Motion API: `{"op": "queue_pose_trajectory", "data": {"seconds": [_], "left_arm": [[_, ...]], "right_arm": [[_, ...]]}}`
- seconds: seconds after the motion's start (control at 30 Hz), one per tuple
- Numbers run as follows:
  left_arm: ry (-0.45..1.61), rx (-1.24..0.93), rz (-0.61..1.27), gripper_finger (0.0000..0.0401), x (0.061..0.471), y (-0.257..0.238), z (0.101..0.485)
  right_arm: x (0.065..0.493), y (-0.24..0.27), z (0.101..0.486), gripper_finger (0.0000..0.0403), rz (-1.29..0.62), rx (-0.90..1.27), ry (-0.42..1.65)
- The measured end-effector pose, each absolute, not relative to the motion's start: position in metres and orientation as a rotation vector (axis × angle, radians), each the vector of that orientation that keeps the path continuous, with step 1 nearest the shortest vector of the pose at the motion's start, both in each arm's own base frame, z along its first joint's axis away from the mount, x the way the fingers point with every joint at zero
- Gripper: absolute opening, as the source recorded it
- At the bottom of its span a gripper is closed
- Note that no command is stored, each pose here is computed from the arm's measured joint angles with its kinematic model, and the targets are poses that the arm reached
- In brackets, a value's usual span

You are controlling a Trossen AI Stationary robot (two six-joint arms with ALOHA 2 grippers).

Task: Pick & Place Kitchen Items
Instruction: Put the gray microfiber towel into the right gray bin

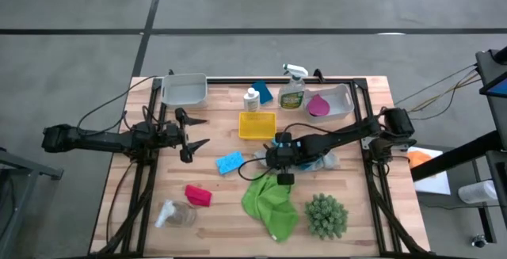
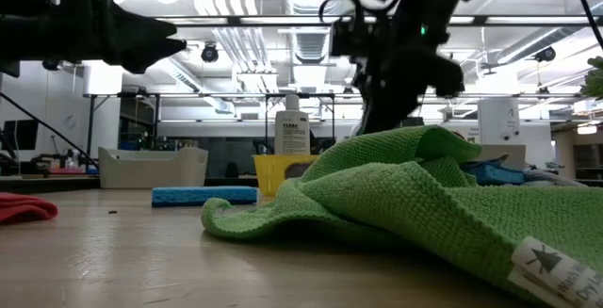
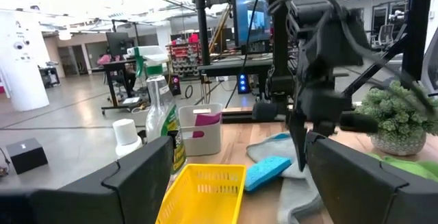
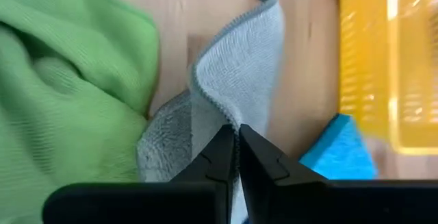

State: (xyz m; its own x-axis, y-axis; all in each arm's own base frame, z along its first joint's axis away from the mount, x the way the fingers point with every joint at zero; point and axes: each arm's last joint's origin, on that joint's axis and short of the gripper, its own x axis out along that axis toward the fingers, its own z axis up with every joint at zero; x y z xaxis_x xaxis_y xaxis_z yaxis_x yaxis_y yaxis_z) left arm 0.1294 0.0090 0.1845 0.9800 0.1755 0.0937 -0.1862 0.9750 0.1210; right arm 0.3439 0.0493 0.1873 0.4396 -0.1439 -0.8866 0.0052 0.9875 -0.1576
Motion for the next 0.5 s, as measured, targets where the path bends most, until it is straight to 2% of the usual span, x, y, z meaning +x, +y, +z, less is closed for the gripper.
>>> {"op": "queue_pose_trajectory", "data": {"seconds": [0.5], "left_arm": [[-0.093, 0.133, 0.183, 0.0331, 0.129, 0.009, 0.186]], "right_arm": [[0.289, 0.039, 0.303, 0.0018, -0.090, -0.162, 0.716]]}}
